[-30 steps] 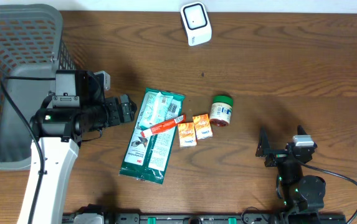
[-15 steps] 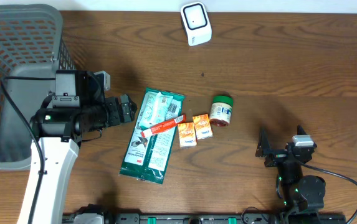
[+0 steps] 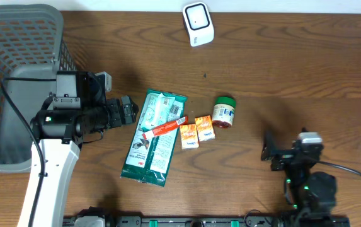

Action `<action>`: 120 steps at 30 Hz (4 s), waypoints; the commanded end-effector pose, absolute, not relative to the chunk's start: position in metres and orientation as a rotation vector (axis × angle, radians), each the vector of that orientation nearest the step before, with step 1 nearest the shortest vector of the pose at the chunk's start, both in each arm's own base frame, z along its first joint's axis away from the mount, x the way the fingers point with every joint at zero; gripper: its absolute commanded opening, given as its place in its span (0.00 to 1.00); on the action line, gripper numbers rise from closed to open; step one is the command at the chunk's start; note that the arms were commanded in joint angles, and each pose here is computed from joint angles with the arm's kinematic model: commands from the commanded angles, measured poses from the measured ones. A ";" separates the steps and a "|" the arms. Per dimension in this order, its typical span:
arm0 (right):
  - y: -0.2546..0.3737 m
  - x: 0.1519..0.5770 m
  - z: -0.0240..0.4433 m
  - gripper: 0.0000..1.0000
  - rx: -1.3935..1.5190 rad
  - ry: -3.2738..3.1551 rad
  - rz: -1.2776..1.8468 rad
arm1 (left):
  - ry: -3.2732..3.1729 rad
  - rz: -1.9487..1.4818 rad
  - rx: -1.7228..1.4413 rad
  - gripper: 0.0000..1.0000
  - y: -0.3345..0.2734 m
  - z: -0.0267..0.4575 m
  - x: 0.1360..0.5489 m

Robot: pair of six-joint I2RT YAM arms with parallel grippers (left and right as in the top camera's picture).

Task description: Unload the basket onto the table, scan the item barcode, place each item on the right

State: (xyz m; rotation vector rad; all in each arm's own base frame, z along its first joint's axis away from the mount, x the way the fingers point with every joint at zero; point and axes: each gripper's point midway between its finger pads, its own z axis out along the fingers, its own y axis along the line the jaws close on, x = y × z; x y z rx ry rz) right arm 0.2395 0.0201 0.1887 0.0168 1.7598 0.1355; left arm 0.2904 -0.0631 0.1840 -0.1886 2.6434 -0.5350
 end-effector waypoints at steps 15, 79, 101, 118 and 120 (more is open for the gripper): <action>0.035 0.261 0.331 0.99 0.064 2.463 0.190 | 2.629 -0.545 -0.183 0.94 -0.063 0.190 0.293; 0.381 0.269 0.040 0.50 0.596 2.940 0.811 | 2.629 -0.545 -0.183 0.94 -0.063 0.190 0.293; 0.368 0.281 0.028 0.57 0.838 2.835 0.743 | 2.629 -0.545 -0.183 0.94 -0.063 0.190 0.293; 0.373 0.269 0.025 0.53 0.784 2.803 0.672 | 2.629 -0.545 -0.183 0.94 -0.063 0.190 0.293; 0.373 0.269 0.025 0.53 0.780 2.805 0.670 | 2.629 -0.545 -0.183 0.94 -0.063 0.190 0.293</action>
